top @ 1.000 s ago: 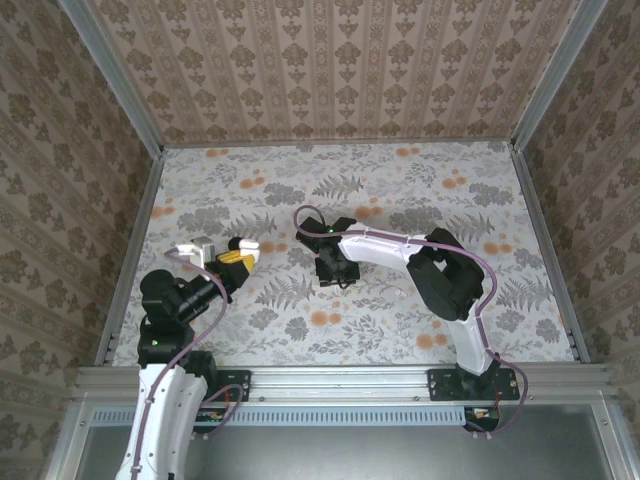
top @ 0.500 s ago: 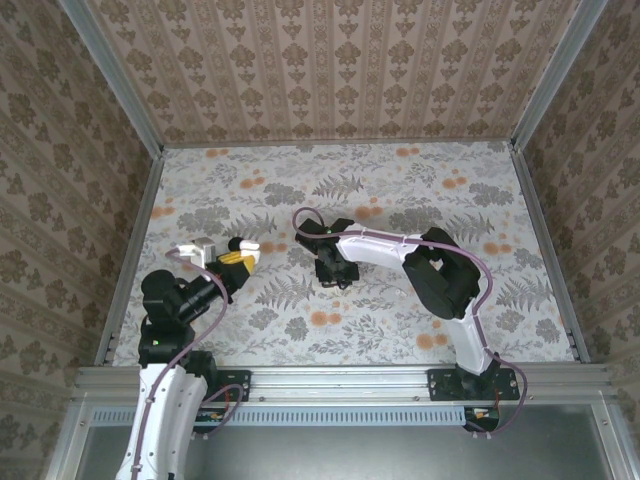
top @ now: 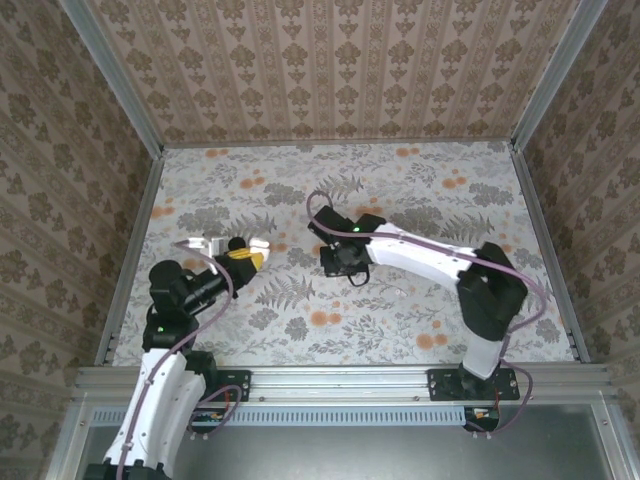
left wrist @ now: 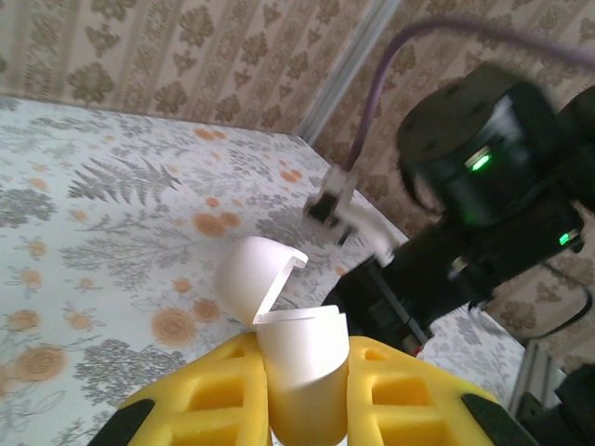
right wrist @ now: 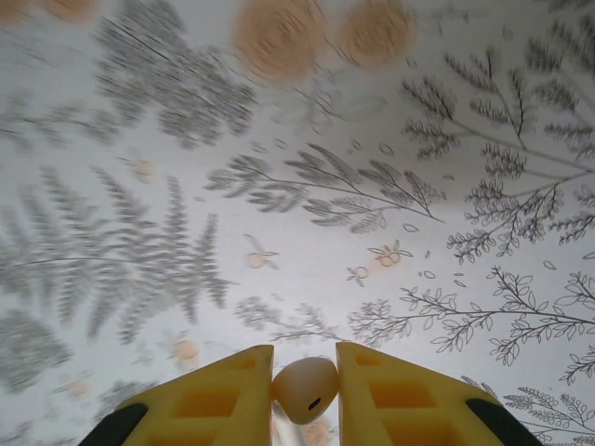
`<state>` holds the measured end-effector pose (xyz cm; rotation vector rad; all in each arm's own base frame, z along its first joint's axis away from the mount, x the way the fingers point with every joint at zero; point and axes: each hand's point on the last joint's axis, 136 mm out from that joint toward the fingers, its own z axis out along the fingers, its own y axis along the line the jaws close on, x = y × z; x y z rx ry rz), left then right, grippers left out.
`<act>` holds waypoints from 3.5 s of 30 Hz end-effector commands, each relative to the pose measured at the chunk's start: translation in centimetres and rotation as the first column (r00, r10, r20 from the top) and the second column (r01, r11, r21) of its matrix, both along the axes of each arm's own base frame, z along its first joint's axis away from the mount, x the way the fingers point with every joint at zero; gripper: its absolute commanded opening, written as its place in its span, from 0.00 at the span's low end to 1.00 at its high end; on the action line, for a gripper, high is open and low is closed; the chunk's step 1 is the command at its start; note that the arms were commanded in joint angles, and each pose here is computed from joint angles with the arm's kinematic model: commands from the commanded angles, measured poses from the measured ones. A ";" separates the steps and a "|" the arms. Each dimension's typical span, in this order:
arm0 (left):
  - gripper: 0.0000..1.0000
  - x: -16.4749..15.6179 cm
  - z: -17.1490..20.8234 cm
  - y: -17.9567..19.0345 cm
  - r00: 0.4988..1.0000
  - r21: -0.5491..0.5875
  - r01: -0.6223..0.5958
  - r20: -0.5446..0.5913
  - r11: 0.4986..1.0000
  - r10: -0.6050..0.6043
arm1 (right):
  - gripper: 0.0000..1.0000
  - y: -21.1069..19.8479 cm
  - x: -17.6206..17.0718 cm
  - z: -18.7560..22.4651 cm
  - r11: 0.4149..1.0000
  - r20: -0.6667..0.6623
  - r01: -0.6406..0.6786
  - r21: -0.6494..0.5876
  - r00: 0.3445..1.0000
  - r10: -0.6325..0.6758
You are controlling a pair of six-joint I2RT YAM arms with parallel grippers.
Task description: Insert wireless bluetooth earbuds into charging case
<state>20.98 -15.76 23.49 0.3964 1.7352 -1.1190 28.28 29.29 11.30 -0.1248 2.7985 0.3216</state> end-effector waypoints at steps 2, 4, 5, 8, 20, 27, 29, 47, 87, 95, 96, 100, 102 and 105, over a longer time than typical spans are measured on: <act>0.00 -0.5 2.2 -1.6 0.991 -0.026 0.073 0.117 0.997 -0.069 | 0.21 1.1 -0.1 5.5 0.982 0.149 -0.062 0.177 0.988 0.036; 0.00 -0.5 2.8 -2.2 0.986 -0.029 0.085 0.149 0.996 -0.080 | 0.21 1.3 -0.4 7.6 0.966 0.203 -0.084 0.245 0.979 0.034; 0.00 -0.5 3.1 -2.5 0.982 -0.031 0.091 0.167 0.995 -0.085 | 0.20 1.6 -0.5 9.1 0.951 0.240 -0.105 0.291 0.970 0.034; 0.00 -0.8 3.8 -3.4 0.969 -0.029 0.125 0.218 0.992 -0.115 | 0.19 2.6 -1.5 12.7 0.898 0.328 -0.190 0.397 0.943 0.054; 0.00 0.2 5.2 -4.6 0.941 -0.052 0.063 0.336 0.997 -0.041 | 0.18 4.9 -3.1 21.1 0.769 0.497 -0.309 0.559 0.867 -0.013; 0.00 -0.1 6.1 -5.0 0.912 -0.056 0.034 0.411 0.998 -0.008 | 0.18 6.3 -2.7 23.3 0.740 0.541 -0.318 0.593 0.838 -0.073; 0.00 0.0 6.2 -5.1 0.906 -0.055 0.023 0.424 0.998 0.003 | 0.18 6.4 -2.4 23.8 0.744 0.554 -0.310 0.592 0.827 -0.097; 0.00 -0.1 7.1 -5.5 0.882 -0.064 0.014 0.472 0.998 0.017 | 0.17 7.0 -0.2 24.9 0.789 0.613 -0.253 0.561 0.766 -0.191; 0.00 0.4 8.2 -5.3 0.867 -0.085 -0.020 0.495 0.996 0.059 | 0.22 8.1 -1.6 18.9 0.845 0.495 -0.141 0.516 0.854 -0.160; 0.00 0.8 8.1 -5.8 0.870 -0.079 -0.005 0.492 0.997 0.043 | 0.35 7.4 -2.4 20.8 0.832 0.502 -0.160 0.531 0.851 -0.156; 0.00 0.8 8.0 -5.8 0.870 -0.076 -0.003 0.492 0.997 0.040 | 0.38 7.4 -2.4 21.0 0.834 0.503 -0.161 0.527 0.851 -0.154; 0.00 0.8 8.0 -6.1 0.872 -0.072 0.008 0.489 0.997 0.029 | 0.44 6.4 -3.1 22.6 0.831 0.504 -0.171 0.530 0.851 -0.146; 0.00 0.8 7.9 -6.1 0.873 -0.072 0.015 0.487 0.997 0.023 | 0.48 5.9 -3.3 23.0 0.832 0.494 -0.170 0.529 0.859 -0.138; 0.00 0.6 8.0 -6.2 0.872 -0.073 0.025 0.488 0.997 0.014 | 0.53 5.1 -3.6 23.7 0.824 0.468 -0.168 0.541 0.875 -0.128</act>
